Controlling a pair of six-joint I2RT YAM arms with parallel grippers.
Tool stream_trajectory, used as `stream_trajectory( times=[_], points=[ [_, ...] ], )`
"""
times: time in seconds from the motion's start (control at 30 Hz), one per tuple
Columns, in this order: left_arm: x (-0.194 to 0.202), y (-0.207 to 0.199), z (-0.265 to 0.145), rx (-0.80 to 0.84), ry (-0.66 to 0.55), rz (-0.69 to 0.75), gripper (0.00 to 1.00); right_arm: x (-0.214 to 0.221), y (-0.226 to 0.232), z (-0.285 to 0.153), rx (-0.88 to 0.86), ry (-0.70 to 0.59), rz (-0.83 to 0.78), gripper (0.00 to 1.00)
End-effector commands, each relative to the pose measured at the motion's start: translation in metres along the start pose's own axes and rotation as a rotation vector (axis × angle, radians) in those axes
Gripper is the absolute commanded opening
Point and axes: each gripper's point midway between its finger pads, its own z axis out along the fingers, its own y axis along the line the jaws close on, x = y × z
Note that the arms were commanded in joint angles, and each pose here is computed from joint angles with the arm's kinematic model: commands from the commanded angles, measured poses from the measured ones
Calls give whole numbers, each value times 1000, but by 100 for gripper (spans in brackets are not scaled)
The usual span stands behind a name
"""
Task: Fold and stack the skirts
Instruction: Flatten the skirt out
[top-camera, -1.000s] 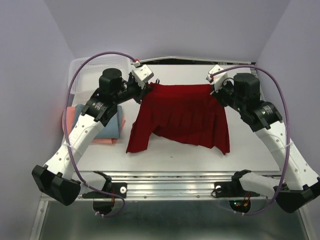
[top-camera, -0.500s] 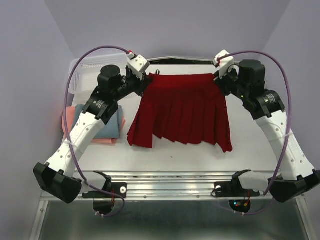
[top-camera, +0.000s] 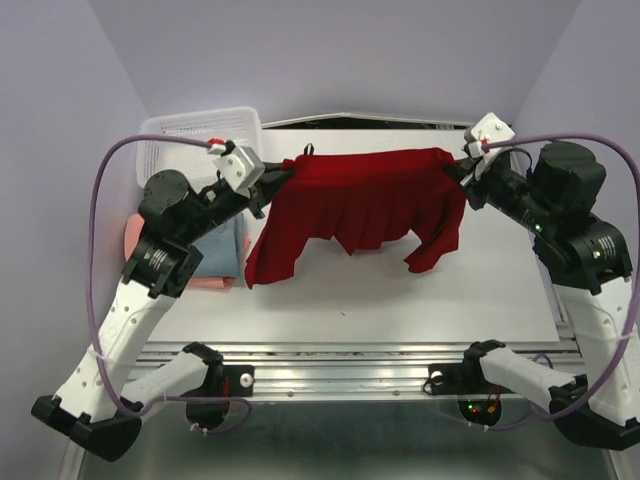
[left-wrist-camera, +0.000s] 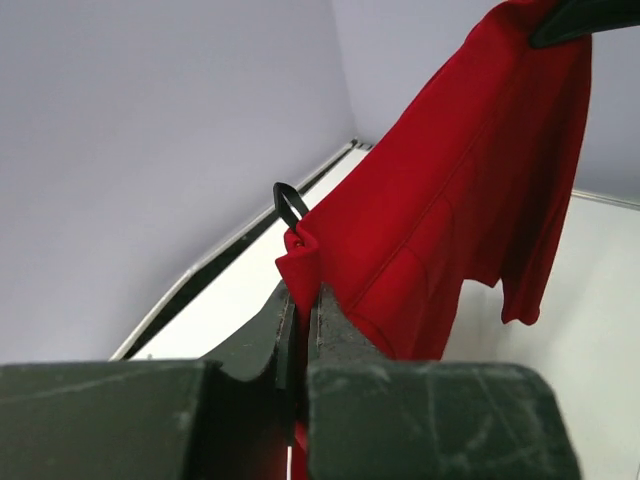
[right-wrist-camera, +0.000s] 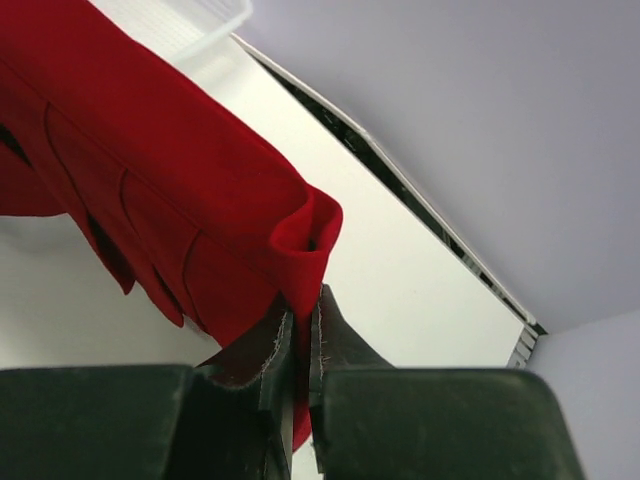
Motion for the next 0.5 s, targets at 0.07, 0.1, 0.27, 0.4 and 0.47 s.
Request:
stream_trajectory(
  times=[0.07,0.1,0.27,0.4,0.47],
  points=[
    [-40,-11,-48,-38,-138,133,0,-8,-12,-65,79,1,-64,1],
    [-41,-16,-53,-31,-142,116,0,-8,-7,-69,62,6,-45,1],
    [-24,-26,-52,19,-81,57,0,-2,-6,-66,42,48,-38,1],
    [39,-18,-24,23,86,-47,0,75,7,-17,13,218,-65,1],
    [69,-10,-12,-11,161,-78,3,107,6,10,29,282,-83,1]
  ],
)
